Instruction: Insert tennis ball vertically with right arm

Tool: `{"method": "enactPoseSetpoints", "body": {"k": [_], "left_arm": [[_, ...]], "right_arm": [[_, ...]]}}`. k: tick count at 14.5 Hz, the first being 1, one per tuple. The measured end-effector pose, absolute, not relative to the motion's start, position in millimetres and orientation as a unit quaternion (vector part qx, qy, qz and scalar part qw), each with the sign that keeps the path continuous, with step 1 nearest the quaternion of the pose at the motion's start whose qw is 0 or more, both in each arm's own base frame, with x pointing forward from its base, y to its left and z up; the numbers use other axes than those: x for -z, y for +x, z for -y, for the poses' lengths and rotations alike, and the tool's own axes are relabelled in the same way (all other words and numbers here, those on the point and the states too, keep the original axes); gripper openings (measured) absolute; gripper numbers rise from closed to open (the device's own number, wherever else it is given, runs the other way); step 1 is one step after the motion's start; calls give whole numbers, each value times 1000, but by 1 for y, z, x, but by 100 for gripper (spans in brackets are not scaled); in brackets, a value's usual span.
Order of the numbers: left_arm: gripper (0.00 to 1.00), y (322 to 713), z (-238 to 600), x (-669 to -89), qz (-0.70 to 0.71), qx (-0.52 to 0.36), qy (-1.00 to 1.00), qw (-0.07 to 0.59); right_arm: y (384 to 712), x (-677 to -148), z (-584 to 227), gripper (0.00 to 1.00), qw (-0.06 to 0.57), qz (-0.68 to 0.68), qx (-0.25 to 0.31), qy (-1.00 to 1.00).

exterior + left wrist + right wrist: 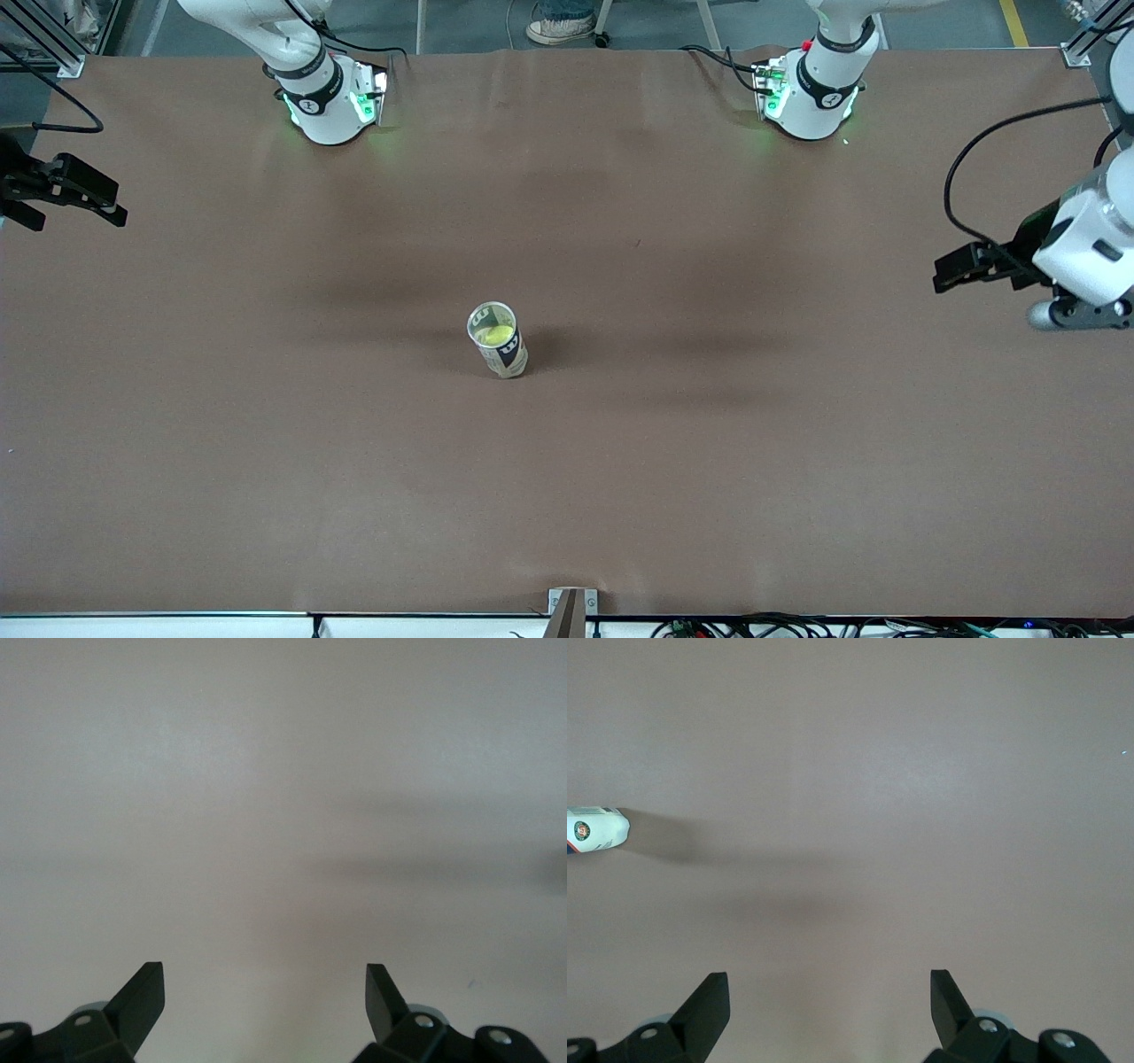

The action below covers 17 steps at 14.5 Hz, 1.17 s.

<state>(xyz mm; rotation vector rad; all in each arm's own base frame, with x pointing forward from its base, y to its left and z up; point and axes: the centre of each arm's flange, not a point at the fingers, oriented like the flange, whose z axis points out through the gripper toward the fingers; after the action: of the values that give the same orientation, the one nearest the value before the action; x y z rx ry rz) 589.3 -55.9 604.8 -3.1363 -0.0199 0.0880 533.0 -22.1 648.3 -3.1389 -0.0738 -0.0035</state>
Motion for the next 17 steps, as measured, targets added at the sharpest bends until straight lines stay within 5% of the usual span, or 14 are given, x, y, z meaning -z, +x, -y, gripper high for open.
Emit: {"method": "enactPoseSetpoints", "body": {"k": [17], "left_arm": [[100,500,51,-685,-24,-12,-1000,-9]], "right_arm": [[533,-648,22,100,1,24,1,-1000]]}}
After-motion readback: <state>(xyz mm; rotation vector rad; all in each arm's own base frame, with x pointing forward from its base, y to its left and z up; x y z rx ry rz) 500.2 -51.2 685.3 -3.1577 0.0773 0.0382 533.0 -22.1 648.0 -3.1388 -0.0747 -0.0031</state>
